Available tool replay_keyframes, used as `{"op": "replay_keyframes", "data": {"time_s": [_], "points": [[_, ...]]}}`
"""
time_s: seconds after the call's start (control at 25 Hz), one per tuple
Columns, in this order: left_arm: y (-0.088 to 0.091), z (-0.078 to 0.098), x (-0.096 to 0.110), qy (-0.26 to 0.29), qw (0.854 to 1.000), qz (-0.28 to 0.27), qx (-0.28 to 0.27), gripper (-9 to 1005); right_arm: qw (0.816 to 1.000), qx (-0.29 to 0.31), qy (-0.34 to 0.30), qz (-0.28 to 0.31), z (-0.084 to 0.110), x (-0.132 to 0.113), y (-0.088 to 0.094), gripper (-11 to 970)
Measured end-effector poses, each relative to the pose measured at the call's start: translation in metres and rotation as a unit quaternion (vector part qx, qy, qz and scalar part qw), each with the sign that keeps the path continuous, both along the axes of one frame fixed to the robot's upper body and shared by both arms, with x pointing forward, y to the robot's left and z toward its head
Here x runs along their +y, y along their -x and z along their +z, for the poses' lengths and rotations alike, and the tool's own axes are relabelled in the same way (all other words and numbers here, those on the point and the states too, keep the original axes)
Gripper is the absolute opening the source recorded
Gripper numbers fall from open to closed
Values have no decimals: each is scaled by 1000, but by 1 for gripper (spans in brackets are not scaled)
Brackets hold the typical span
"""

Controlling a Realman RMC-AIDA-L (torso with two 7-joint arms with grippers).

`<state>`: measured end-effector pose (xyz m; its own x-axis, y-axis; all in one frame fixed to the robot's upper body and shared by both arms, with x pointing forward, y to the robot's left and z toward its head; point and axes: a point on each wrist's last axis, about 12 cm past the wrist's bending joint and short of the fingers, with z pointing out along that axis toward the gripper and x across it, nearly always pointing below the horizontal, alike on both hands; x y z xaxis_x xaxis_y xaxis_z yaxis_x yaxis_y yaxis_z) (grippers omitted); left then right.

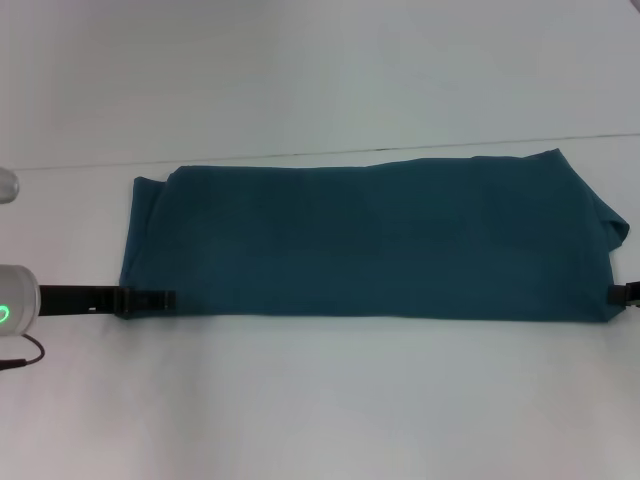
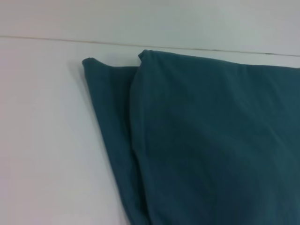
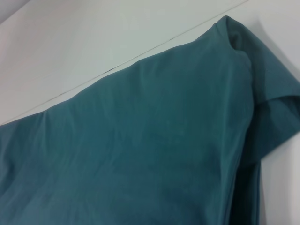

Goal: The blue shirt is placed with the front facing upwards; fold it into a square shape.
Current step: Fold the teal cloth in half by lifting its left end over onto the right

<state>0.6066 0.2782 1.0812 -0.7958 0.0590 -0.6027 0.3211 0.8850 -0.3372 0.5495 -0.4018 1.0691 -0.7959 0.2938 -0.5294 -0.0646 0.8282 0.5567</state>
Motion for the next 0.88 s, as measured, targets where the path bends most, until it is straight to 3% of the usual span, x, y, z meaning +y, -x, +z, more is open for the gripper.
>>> {"op": "replay_keyframes", "data": {"time_s": [0.88], "points": [[-8,3,-12,-10,1000,-10,-14,872,1000,0,0,1,0,0,0,1]]}}
